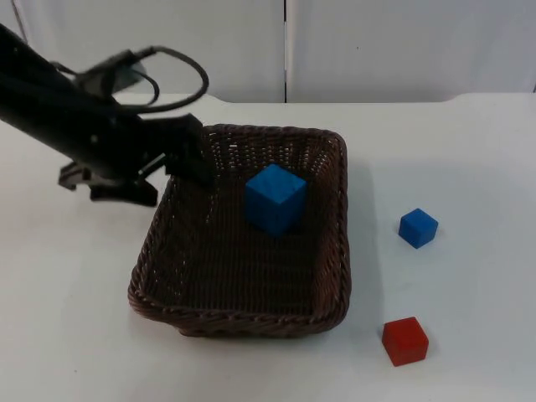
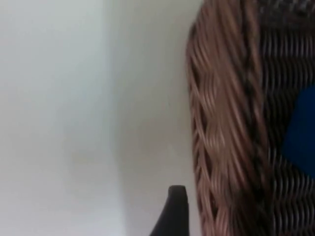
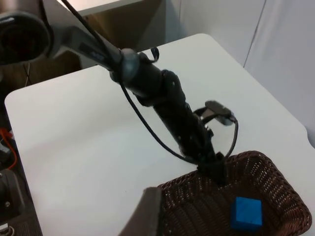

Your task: Pick up the basket with the left hand and place the largest block into the basket with the right hand.

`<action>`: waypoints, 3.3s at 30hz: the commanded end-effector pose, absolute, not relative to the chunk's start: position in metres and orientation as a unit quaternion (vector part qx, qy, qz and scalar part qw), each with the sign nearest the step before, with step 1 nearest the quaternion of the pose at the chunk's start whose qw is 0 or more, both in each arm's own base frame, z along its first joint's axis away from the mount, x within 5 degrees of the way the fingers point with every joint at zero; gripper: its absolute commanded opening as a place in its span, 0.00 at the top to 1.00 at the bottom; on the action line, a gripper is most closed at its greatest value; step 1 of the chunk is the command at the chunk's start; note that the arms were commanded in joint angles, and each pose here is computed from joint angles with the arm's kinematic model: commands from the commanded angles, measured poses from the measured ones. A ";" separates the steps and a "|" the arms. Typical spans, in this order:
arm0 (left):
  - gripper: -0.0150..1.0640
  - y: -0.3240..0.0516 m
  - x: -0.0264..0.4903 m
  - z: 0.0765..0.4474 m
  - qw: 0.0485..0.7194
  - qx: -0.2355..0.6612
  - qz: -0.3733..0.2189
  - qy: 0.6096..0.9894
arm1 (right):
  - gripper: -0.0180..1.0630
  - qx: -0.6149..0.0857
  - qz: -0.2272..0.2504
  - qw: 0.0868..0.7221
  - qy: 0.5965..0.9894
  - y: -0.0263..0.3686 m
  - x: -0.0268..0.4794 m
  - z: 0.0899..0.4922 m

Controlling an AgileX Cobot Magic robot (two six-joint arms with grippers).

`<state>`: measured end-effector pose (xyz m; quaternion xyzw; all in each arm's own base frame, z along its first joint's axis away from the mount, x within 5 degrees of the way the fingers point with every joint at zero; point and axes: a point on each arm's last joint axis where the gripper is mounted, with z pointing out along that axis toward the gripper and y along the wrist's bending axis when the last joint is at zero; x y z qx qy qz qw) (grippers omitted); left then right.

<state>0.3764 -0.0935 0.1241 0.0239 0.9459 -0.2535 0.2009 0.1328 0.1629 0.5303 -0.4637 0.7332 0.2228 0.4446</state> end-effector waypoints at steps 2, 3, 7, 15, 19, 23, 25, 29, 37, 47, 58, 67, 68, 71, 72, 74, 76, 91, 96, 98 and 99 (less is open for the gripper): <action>0.31 -0.088 0.376 0.149 0.231 0.044 -0.228 0.945 | 0.21 -0.465 0.223 0.446 0.732 0.161 0.131 0.531; 0.31 -0.087 0.375 0.154 0.237 0.046 -0.223 0.944 | 0.21 -0.465 0.223 0.446 0.732 0.161 0.131 0.531; 0.31 -0.086 0.371 0.176 0.257 0.057 -0.218 0.940 | 0.21 -0.467 0.221 0.447 0.730 0.161 0.131 0.531; 0.31 -0.084 0.351 0.239 0.310 0.088 -0.222 0.920 | 0.21 -0.467 0.222 0.450 0.728 0.158 0.128 0.533; 0.31 -0.084 0.336 0.268 0.334 0.108 -0.228 0.908 | 0.21 -0.468 0.221 0.445 0.731 0.148 0.118 0.526; 0.31 -0.085 0.318 0.294 0.348 0.132 -0.237 0.897 | 0.21 -0.464 0.221 0.445 0.733 0.132 0.104 0.510; 0.31 -0.085 0.305 0.310 0.356 0.147 -0.245 0.890 | 0.21 -0.452 0.228 0.470 0.723 0.119 0.092 0.502; 0.31 -0.084 0.290 0.328 0.369 0.159 -0.250 0.881 | 0.21 -0.438 0.235 0.495 0.713 0.105 0.079 0.490; 0.31 -0.079 0.248 0.351 0.407 0.170 -0.250 0.862 | 0.21 -0.424 0.245 0.506 0.710 0.082 0.057 0.468; 0.31 -0.067 0.179 0.344 0.457 0.193 -0.225 0.839 | 0.21 -0.421 0.246 0.496 0.719 0.070 0.046 0.441; 0.31 -0.057 0.104 0.346 0.527 0.211 -0.218 0.794 | 0.21 -0.408 0.255 0.506 0.716 0.045 0.022 0.407; 0.31 -0.052 0.070 0.352 0.564 0.220 -0.210 0.768 | 0.21 -0.383 0.275 0.524 0.709 0.024 0.002 0.377; 0.31 -0.050 0.066 0.352 0.568 0.215 -0.204 0.768 | 0.21 -0.381 0.277 0.524 0.710 0.023 0.001 0.375; 0.31 -0.044 0.059 0.350 0.568 0.197 -0.179 0.779 | 0.21 -0.373 0.285 0.536 0.702 0.013 -0.009 0.368; 0.31 -0.044 0.059 0.350 0.568 0.197 -0.179 0.779 | 0.21 -0.373 0.285 0.536 0.702 0.013 -0.009 0.368; 0.31 -0.039 0.051 0.348 0.567 0.186 -0.163 0.786 | 0.21 -0.372 0.288 0.540 0.698 0.007 -0.015 0.361; 0.31 -0.035 0.044 0.346 0.563 0.178 -0.149 0.793 | 0.21 -0.360 0.295 0.542 0.700 0.003 -0.018 0.354; 0.31 -0.009 -0.004 0.333 0.587 0.114 -0.064 0.799 | 0.21 -0.339 0.283 0.528 0.725 -0.009 -0.024 0.319; 0.31 -0.004 -0.014 0.314 0.581 0.092 -0.056 0.807 | 0.21 -0.339 0.269 0.525 0.733 -0.010 -0.022 0.316; 0.31 -0.004 -0.011 0.297 0.564 0.085 -0.059 0.820 | 0.21 -0.339 0.264 0.528 0.733 -0.010 -0.021 0.316; 0.31 -0.005 -0.008 0.291 0.553 0.079 -0.063 0.827 | 0.21 -0.338 0.262 0.528 0.733 -0.010 -0.021 0.316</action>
